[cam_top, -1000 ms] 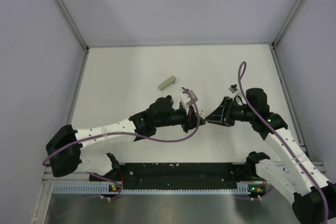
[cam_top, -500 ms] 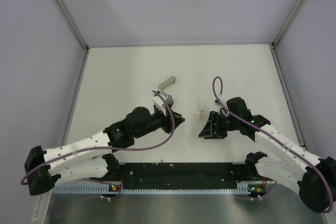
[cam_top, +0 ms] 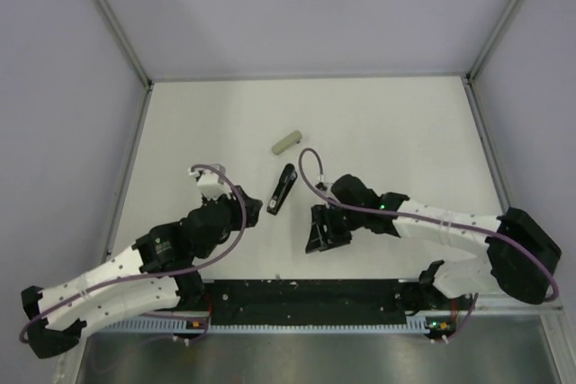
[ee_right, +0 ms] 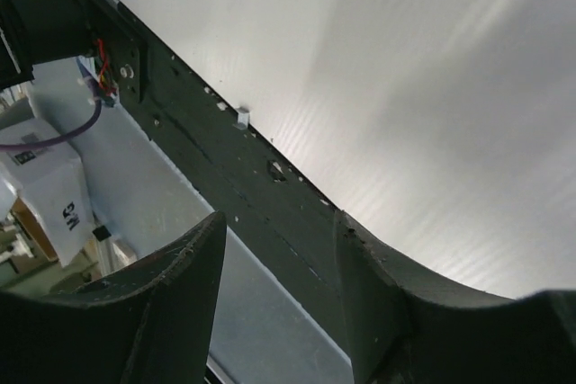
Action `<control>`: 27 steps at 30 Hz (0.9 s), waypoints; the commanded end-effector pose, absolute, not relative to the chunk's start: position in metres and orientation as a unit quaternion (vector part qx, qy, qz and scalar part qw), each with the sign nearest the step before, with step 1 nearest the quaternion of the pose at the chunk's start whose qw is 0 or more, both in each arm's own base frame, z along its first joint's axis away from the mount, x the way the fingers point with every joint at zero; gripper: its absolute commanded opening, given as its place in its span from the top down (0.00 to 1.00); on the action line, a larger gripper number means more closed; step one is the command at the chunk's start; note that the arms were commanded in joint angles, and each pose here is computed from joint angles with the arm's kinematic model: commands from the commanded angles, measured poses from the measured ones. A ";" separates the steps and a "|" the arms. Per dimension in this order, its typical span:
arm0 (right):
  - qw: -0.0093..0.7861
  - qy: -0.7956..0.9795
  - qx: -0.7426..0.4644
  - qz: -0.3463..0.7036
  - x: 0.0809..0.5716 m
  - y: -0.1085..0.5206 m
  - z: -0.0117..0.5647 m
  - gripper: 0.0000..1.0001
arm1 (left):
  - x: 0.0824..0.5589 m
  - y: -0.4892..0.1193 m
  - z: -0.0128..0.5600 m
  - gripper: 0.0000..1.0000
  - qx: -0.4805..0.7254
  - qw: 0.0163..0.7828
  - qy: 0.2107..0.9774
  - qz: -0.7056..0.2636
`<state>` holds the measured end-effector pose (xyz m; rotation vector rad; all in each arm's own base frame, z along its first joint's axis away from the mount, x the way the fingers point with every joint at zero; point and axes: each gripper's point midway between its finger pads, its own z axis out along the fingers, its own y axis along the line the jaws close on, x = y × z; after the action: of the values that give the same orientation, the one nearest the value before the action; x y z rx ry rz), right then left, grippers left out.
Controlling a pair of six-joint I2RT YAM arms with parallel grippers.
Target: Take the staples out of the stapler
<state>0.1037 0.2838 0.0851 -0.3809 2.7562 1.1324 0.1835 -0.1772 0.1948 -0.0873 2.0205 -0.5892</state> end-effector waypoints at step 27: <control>0.258 0.629 -0.620 0.392 0.059 0.396 0.083 0.37 | 0.143 -0.092 0.233 0.41 -0.160 0.494 0.798 -0.305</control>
<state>0.0670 0.3775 0.0566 -1.5744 2.0942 0.9752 0.1506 -0.1059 0.2228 -0.3382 1.9467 -0.7079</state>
